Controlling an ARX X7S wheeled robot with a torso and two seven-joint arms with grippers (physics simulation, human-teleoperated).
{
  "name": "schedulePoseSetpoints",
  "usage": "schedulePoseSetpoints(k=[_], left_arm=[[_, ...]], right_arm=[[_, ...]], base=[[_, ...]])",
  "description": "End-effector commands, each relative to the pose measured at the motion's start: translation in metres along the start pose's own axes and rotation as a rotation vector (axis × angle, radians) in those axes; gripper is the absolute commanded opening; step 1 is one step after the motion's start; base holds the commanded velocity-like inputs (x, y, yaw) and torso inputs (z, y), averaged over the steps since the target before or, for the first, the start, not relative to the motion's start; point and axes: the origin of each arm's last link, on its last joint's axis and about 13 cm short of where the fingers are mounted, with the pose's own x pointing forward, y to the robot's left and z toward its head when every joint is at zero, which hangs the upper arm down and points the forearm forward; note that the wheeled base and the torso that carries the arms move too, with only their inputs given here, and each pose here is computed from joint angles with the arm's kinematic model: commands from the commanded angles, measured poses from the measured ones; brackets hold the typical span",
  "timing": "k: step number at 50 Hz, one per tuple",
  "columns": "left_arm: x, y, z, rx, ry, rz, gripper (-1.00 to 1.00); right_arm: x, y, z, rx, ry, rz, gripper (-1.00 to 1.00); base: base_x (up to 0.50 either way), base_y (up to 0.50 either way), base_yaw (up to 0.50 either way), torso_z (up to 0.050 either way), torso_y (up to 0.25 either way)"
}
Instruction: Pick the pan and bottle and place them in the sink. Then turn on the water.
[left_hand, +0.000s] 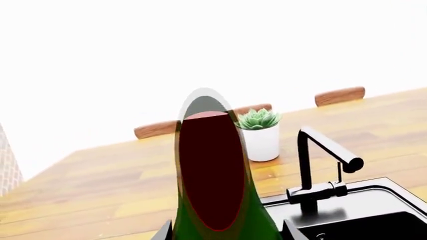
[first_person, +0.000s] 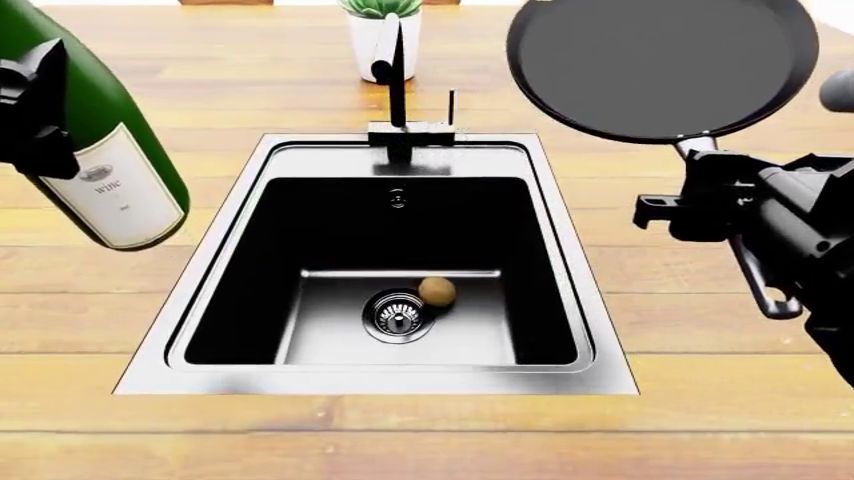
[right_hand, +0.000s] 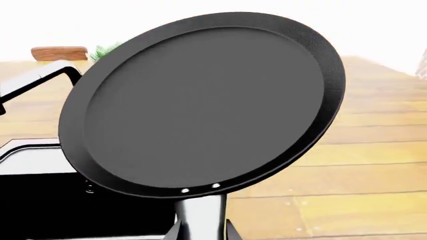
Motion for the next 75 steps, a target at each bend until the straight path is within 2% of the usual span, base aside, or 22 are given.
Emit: schedulePoseSetpoints(k=[1, 27, 40, 58, 75], left_arm=[[-0.003, 0.006, 0.021, -0.003, -0.099, 0.04, -1.0], [-0.002, 0.004, 0.018, -0.006, -0.094, 0.034, -1.0], [-0.001, 0.003, 0.016, -0.008, -0.089, 0.031, -1.0], [0.002, -0.003, 0.014, -0.021, -0.094, 0.012, -1.0], [0.002, -0.005, 0.022, -0.029, -0.109, 0.005, -1.0]], right_arm=[[-0.006, -0.009, 0.038, 0.029, -0.199, -0.062, -1.0], [-0.006, -0.009, 0.035, 0.036, -0.196, -0.059, -1.0], [-0.01, -0.011, 0.021, 0.035, -0.162, -0.047, -1.0], [-0.042, -0.015, -0.007, -0.005, -0.079, -0.045, -1.0], [-0.082, -0.007, -0.026, -0.051, -0.037, -0.003, -1.0]], base=[[0.31, 0.0, 0.0, 0.01, 0.01], [0.5, 0.0, 0.0, 0.001, 0.004], [0.02, 0.0, 0.0, 0.001, 0.004], [0.0, 0.0, 0.0, 0.001, 0.003], [0.0, 0.0, 0.0, 0.001, 0.003]])
